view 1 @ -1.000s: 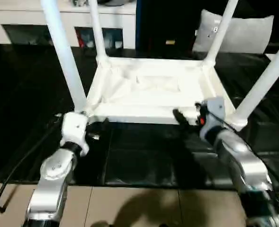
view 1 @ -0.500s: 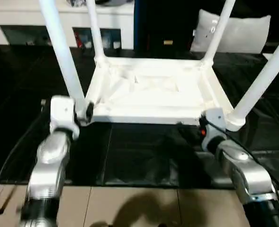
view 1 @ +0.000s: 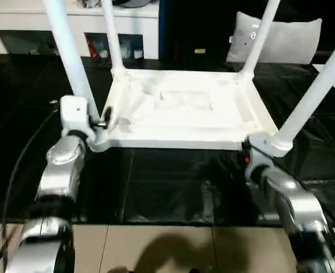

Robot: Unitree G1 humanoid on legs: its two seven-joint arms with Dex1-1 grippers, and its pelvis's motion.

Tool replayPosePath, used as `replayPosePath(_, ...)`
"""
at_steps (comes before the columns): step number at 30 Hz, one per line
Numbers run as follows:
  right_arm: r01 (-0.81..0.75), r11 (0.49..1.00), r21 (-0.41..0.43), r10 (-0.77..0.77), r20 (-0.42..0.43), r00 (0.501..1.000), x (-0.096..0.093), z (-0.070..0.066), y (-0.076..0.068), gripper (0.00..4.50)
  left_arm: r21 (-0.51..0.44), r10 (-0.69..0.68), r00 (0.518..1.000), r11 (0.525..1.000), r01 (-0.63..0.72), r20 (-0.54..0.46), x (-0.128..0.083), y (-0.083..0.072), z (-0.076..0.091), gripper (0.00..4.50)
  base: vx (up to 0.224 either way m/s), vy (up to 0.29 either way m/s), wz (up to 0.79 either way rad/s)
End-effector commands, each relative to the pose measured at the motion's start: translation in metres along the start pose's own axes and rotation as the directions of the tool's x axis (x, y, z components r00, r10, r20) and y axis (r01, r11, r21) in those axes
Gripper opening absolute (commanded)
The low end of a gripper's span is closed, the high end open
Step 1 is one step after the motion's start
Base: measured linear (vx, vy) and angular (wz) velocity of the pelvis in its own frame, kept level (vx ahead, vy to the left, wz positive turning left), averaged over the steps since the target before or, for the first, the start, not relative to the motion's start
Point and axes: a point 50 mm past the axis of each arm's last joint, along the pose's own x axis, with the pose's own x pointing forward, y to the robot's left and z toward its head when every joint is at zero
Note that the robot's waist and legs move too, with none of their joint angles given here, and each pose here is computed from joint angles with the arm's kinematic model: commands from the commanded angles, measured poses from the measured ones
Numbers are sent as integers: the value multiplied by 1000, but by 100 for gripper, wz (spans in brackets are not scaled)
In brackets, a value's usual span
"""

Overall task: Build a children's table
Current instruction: Rotate table base

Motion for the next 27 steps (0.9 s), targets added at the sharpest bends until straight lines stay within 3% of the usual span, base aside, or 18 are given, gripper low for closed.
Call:
replayPosePath(1, 28, 999, 19, -28, 15, 999, 4, 2, -7, 450, -12, -92, 996, 996, 92, 0, 1, -4, 1, 447, 0, 0, 0)
replayPosePath(3, 43, 999, 29, -43, 7, 999, 12, 1, -14, 450, -18, -269, 963, 963, 269, -4, -1, -11, 1, 447, 0, 0, 0)
replayPosePath(6, 44, 998, 38, -44, -2, 999, 18, 1, -18, 450, -48, -423, 906, 905, 422, -3, -5, -21, 2, 447, 0, 0, 0)
replayPosePath(10, 15, 999, 46, -14, -7, 1000, 25, 2, -18, 450, -125, -653, 757, 750, 649, 13, -15, -42, 5, 447, 0, 0, 0)
replayPosePath(11, -3, 999, 53, 3, -4, 1000, 27, 3, -16, 450, -146, -736, 676, 667, 731, 20, -21, -54, 7, 447, 0, 0, 0)
replayPosePath(12, -3, 999, 53, 3, -4, 1000, 27, 3, -16, 450, -146, -736, 676, 667, 731, 20, -21, -54, 7, 447, 0, 0, 0)
replayPosePath(15, -50, 998, 39, 50, 9, 999, 32, 5, -10, 450, -191, -849, 522, 501, 844, 82, -29, -79, 16, 447, 0, 0, 0)
replayPosePath(19, -183, 983, -2, 183, 25, 983, 40, 10, 10, 450, -204, -915, 374, 341, 918, 153, -32, -113, 29, 447, 0, 0, 0)
replayPosePath(23, -248, 968, -28, 249, 26, 968, 43, 12, 21, 450, -200, -934, 317, 283, 938, 165, -33, -128, 34, 447, 0, 0, 0)
replayPosePath(24, -273, 961, -33, 274, 30, 961, 45, 12, 26, 450, -199, -948, 273, 239, 950, 163, -35, -137, 36, 447, 0, 0, 0)
replayPosePath(25, -273, 961, -33, 274, 30, 961, 45, 12, 26, 450, -199, -948, 273, 239, 950, 163, -35, -137, 36, 447, 0, 0, 0)
replayPosePath(27, -296, 954, -38, 298, 37, 954, 46, 14, 31, 450, -198, -960, 228, 195, 961, 162, -38, -147, 40, 447, 0, 0, 0)
